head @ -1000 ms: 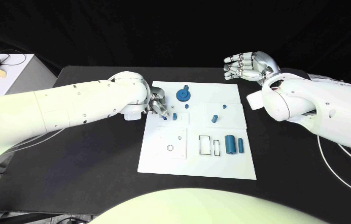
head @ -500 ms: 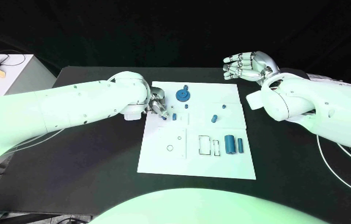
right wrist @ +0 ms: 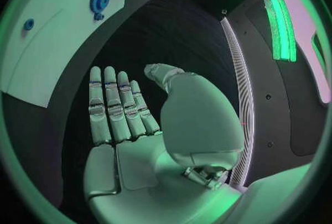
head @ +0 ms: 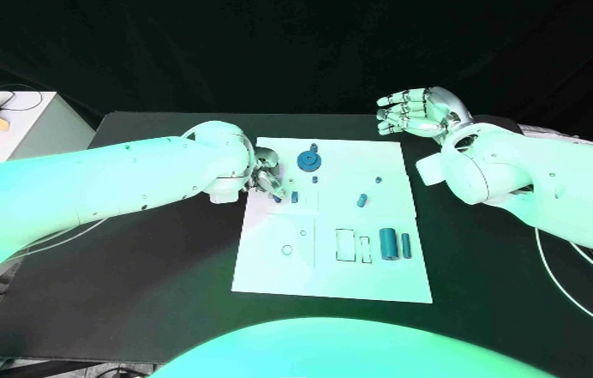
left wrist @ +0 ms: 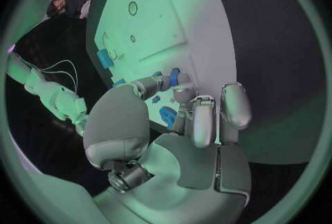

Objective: Assemble the parts on the task board

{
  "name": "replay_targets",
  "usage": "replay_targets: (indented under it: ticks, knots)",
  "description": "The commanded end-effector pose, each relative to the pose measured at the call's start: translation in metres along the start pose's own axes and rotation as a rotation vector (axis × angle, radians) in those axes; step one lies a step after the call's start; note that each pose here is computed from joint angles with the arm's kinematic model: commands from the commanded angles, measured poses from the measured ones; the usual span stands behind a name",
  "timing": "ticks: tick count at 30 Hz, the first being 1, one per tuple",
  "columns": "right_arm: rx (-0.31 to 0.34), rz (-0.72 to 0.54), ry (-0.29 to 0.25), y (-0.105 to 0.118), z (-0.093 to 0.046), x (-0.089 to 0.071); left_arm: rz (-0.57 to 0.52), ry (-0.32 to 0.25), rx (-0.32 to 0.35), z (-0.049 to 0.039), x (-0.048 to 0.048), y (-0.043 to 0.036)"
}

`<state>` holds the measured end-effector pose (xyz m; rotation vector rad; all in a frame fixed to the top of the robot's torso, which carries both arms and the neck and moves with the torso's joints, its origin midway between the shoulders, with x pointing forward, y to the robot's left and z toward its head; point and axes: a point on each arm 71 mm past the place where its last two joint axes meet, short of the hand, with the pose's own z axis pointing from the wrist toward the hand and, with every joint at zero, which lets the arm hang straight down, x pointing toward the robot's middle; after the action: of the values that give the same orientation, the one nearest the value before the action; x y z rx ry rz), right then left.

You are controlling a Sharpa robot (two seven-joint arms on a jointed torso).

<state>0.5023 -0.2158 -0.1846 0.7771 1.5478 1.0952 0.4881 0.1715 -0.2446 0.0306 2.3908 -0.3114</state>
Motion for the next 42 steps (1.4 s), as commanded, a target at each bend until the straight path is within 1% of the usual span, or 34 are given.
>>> replay_targets:
  ticks: [1,14,24,42]
  knots:
    - [-0.010,-0.004,0.013,0.0006,-0.0002,0.0008,0.030,0.076,-0.013,0.0068,0.0221,0.0021]
    - [-0.007,-0.004,0.014,-0.0009,-0.0006,0.0011,0.031,0.078,-0.012,0.0065,0.0232,0.0021]
    - [-0.006,-0.003,0.015,-0.0015,-0.0006,0.0015,0.015,0.094,-0.008,0.0060,0.0250,0.0021]
    - [-0.004,-0.003,0.018,-0.0024,-0.0007,0.0021,0.031,0.113,-0.011,0.0048,0.0267,0.0031]
